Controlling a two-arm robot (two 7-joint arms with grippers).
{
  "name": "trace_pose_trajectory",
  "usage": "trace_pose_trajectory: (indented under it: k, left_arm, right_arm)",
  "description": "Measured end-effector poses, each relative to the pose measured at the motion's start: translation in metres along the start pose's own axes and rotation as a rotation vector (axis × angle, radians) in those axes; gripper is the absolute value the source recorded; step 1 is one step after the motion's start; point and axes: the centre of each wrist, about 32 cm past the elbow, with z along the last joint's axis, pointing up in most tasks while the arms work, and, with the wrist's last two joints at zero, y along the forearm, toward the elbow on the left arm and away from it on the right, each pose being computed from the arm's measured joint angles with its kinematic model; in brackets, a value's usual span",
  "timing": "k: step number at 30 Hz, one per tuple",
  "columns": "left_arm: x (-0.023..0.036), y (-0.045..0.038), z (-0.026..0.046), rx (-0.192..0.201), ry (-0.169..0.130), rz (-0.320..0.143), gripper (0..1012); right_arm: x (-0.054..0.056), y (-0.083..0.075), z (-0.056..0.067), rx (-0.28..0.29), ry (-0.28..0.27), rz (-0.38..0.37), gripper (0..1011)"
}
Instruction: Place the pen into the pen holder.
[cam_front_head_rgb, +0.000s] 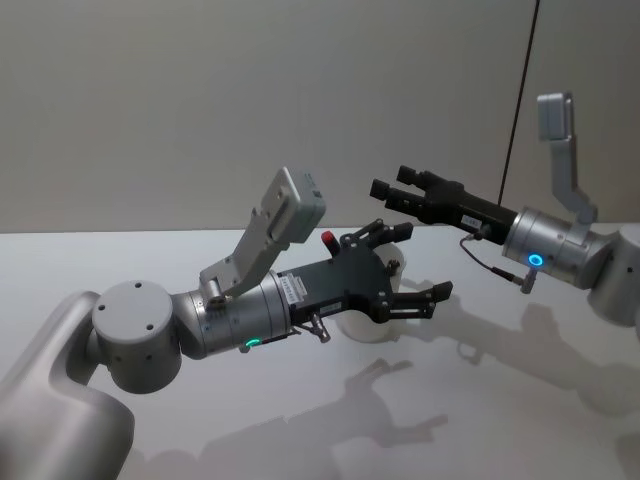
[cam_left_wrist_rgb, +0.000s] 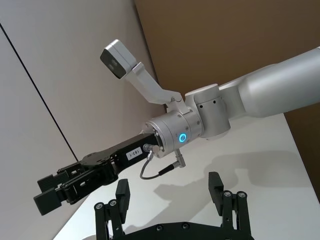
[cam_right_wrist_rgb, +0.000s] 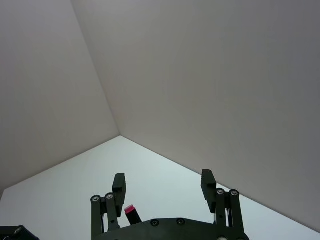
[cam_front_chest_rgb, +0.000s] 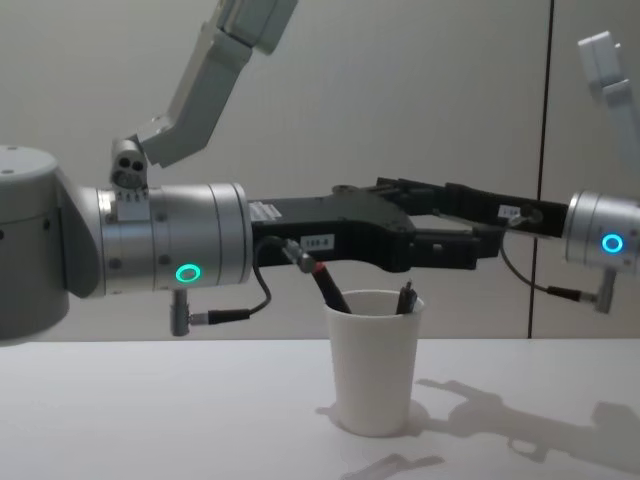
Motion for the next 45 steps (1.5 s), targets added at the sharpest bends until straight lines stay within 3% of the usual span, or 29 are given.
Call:
trace_pose_trajectory:
  k: [4,18,32,45]
  left_arm:
    - [0.0000,0.0000,0.0000,0.000,0.000,0.000,1004]
    - [0.0000,0.0000,0.0000,0.000,0.000,0.000,1004]
    - [0.0000,0.0000,0.0000,0.000,0.000,0.000,1004]
    - [0.0000,0.0000,0.0000,0.000,0.000,0.000,1004]
  right_arm:
    - [0.000,-0.004,0.002,0.004,-0.004,-0.006,1001]
    - [-0.005,-0.026,0.013,0.029,-0.028,-0.028,1001]
    - [-0.025,-0.061,0.018,0.067,-0.052,-0.075,1001]
    - [-0.045,-0.099,0.015,0.092,-0.066,-0.157,1001]
